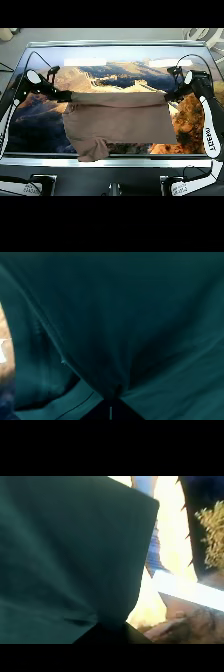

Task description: Fold the shirts.

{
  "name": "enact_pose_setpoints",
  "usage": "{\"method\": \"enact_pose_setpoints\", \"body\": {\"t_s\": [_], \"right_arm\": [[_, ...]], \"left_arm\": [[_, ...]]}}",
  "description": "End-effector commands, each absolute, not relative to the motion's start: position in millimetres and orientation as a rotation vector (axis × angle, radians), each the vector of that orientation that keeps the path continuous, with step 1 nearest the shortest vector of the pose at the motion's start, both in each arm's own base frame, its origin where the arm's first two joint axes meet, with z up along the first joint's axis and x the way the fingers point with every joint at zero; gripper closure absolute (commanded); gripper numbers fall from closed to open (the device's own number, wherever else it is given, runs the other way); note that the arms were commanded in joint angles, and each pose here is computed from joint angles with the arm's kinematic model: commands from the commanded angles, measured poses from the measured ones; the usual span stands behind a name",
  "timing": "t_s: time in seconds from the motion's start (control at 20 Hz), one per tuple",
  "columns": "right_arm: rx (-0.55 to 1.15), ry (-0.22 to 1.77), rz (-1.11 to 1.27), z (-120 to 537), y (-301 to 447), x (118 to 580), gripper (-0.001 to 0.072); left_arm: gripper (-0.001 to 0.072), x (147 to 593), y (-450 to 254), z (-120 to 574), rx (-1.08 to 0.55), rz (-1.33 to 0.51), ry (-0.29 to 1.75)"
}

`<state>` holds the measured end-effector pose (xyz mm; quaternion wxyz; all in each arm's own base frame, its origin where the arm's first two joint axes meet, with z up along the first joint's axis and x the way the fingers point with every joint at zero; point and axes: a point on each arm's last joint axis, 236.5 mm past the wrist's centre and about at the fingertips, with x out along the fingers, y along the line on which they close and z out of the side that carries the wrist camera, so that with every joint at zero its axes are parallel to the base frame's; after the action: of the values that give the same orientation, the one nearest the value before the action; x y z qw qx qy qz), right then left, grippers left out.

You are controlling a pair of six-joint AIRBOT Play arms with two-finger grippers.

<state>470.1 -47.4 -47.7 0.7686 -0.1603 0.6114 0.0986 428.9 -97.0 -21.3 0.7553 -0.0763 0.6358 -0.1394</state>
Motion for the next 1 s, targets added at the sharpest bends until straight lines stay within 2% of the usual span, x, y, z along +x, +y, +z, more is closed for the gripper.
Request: {"method": "enact_pose_setpoints", "body": {"t_s": [0.0, 0.3, 0.35, 0.4, 0.45, 0.5, 0.65, 0.7, 0.75, 0.8, 0.95], "right_arm": [[-0.367, 1.443, 0.261, -66.7, -48.3, 446.9, 0.0690], [-0.389, 1.498, 0.258, -67.3, -54.7, 434.6, 0.0687], [-0.385, 1.497, 0.260, -67.2, -53.7, 434.6, 0.0548], [-0.383, 1.505, 0.263, -66.8, -53.2, 432.5, 0.0358], [-0.391, 1.527, 0.280, -65.5, -53.1, 426.1, 0.0267], [-0.394, 1.568, 0.296, -61.6, -54.5, 414.4, 0.0230], [-0.305, 1.682, 0.308, -48.6, -72.2, 377.7, 0.0219], [-0.247, 1.718, 0.315, -46.2, -78.7, 363.9, 0.0227], [-0.181, 1.749, 0.322, -46.0, -84.5, 348.0, 0.0228], [-0.132, 1.767, 0.324, -47.9, -88.3, 334.0, 0.0231], [-0.102, 1.747, 0.342, -60.3, -86.8, 305.7, 0.0232]], "left_arm": [[0.0686, 401.2, -75.1, -41.1, -0.128, -0.216, 1.502], [0.0682, 414.5, -82.6, -49.2, -0.151, -0.223, 1.464], [0.0602, 413.2, -87.4, -51.8, -0.174, -0.235, 1.476], [0.0386, 411.8, -89.8, -51.6, -0.188, -0.242, 1.482], [0.0307, 408.5, -86.1, -49.1, -0.178, -0.242, 1.491], [0.0307, 403.4, -79.2, -43.4, -0.160, -0.246, 1.500], [0.0299, 381.0, -53.8, -18.6, -0.175, -0.214, 1.532], [0.0261, 369.9, -48.1, -15.3, -0.191, -0.203, 1.537], [0.0170, 354.3, -48.4, -16.2, -0.216, -0.204, 1.547], [0.0150, 332.9, -53.2, -22.8, -0.248, -0.211, 1.566], [0.0173, 264.0, -87.4, -55.8, -0.392, -0.265, 1.605]]}}
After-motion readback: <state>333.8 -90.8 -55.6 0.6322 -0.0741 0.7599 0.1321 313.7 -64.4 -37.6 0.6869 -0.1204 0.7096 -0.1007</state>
